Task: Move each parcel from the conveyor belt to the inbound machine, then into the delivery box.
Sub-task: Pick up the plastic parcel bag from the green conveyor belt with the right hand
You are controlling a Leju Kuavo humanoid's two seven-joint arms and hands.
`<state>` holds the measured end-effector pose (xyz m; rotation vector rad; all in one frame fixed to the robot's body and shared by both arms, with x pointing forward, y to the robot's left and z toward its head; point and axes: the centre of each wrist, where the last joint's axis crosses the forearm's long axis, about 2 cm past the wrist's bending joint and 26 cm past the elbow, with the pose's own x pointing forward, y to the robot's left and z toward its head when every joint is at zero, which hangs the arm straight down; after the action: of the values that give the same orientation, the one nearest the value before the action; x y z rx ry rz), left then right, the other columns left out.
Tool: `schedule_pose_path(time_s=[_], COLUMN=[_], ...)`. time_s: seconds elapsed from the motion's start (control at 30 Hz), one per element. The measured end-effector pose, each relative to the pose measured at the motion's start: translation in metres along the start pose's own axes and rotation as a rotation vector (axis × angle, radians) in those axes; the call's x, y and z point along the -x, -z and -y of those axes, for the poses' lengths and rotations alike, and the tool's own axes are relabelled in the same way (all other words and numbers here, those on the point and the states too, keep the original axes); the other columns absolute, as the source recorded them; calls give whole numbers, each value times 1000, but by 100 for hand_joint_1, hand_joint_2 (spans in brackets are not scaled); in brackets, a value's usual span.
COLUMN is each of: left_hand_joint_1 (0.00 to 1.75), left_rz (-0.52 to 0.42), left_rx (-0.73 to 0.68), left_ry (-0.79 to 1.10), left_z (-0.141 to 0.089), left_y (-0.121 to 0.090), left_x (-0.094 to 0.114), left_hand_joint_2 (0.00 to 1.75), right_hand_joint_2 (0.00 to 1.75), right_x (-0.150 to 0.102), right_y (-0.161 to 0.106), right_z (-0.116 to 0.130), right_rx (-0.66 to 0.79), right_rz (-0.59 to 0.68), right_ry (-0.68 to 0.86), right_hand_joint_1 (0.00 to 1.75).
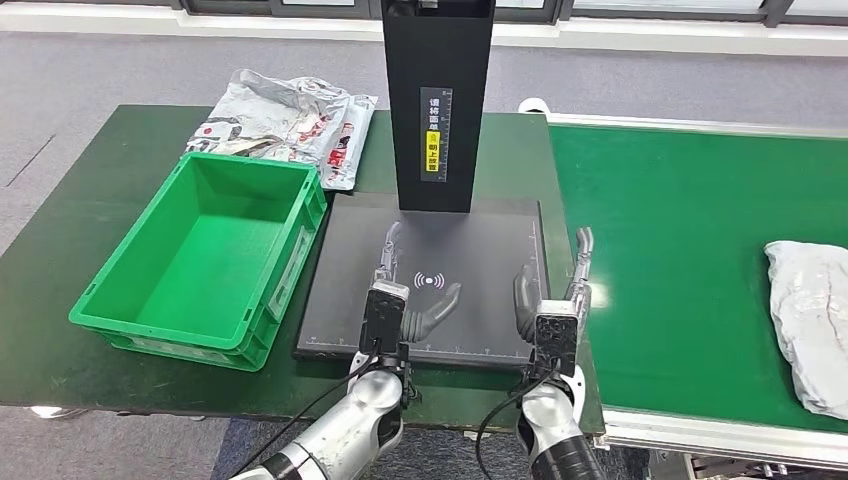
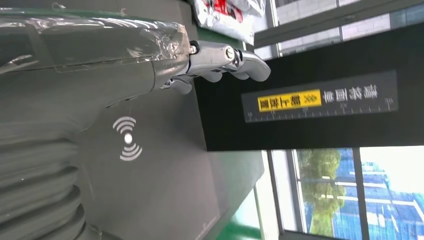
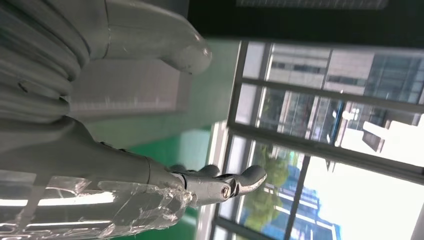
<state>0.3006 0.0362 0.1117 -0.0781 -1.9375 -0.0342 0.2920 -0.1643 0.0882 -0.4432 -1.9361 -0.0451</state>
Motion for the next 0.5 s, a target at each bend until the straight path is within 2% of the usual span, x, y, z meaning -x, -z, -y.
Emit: schedule_pose_path(time_s=[0.33,0.5], left_hand_joint_1=[0,0], left_rz=[-8,-22], left_rx=[-20,23], left_ry=[2,-53], left_z=[-5,-8], left_y=[3,3], left_x=[2,5], left_hand_joint_2=[175,175], right_hand_joint_2=[175,175], right_x=[10,18], right_y=[6,10], right_z=[11,25], right_rx=[13,12], right_rz=[-13,-23], right_ry=[-45,-180], right_hand_joint_1=[0,0])
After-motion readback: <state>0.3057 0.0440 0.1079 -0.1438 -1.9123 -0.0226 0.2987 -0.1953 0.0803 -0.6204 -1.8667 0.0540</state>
